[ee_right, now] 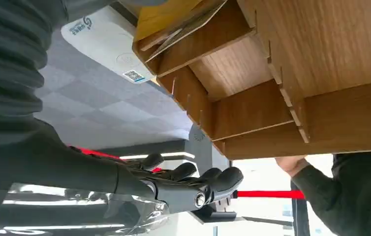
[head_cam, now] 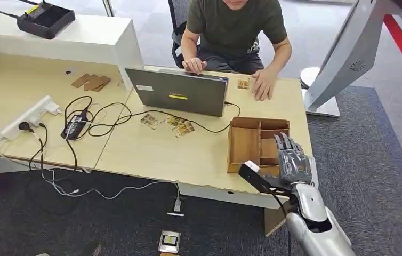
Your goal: Pass the card to the sensor for recognition and then transmit it.
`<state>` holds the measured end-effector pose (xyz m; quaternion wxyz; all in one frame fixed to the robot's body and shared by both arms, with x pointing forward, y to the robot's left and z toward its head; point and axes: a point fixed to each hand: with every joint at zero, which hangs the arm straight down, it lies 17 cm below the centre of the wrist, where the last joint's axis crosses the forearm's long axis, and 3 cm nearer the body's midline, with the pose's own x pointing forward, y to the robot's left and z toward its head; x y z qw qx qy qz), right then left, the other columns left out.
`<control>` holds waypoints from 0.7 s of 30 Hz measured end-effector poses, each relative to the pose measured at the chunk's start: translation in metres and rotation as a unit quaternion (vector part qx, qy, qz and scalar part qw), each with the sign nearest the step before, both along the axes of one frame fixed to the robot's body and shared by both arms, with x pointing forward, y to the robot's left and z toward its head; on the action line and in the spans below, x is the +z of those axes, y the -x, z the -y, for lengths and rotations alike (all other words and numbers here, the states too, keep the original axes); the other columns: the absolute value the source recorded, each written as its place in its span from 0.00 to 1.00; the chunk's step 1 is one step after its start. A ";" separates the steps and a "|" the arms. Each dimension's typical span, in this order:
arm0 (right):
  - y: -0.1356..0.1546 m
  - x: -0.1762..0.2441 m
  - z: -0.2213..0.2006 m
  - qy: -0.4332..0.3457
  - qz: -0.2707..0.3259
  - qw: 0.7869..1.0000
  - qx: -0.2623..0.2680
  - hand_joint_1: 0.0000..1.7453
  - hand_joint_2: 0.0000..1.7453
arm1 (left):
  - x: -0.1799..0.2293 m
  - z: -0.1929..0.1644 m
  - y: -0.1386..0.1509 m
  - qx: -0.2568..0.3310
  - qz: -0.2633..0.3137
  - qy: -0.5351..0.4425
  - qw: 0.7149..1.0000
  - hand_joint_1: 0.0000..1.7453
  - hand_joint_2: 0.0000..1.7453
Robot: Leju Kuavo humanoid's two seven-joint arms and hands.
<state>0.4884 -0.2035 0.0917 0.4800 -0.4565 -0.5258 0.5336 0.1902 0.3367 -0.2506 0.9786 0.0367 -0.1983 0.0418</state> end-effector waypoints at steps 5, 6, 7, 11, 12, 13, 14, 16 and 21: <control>-0.007 -0.008 0.003 0.007 -0.004 1.000 -0.007 0.00 1.00 | -0.001 0.001 0.004 0.002 -0.003 0.000 1.000 0.00 1.00; -0.008 -0.011 0.004 0.009 -0.007 1.000 -0.008 0.00 1.00 | -0.002 0.001 0.005 0.002 -0.004 0.000 1.000 0.00 1.00; -0.008 -0.013 0.004 0.010 -0.010 1.000 -0.009 0.00 1.00 | -0.002 0.001 0.005 0.002 -0.003 0.001 1.000 0.00 1.00; -0.010 -0.020 0.007 0.009 -0.013 1.000 -0.014 0.00 1.00 | -0.001 0.001 0.005 0.004 0.000 0.001 1.000 0.00 1.00; -0.011 -0.022 0.009 0.009 -0.015 1.000 -0.016 0.00 1.00 | -0.001 0.001 0.005 0.004 0.000 0.000 1.000 0.00 1.00; -0.011 -0.024 0.009 0.009 -0.017 1.000 -0.017 0.00 1.00 | -0.002 0.001 0.005 0.004 0.000 0.000 1.000 0.00 1.00; -0.011 -0.026 0.010 0.009 -0.019 1.000 -0.017 0.00 1.00 | -0.002 0.001 0.005 0.003 0.000 0.000 1.000 0.00 1.00; -0.010 -0.030 0.010 0.010 -0.023 1.000 -0.019 0.00 1.00 | -0.002 0.001 0.006 0.003 0.000 0.000 1.000 0.00 1.00; -0.012 -0.035 0.012 0.010 -0.027 0.999 -0.022 0.00 1.00 | -0.002 0.001 0.005 0.005 0.002 -0.001 1.000 0.00 1.00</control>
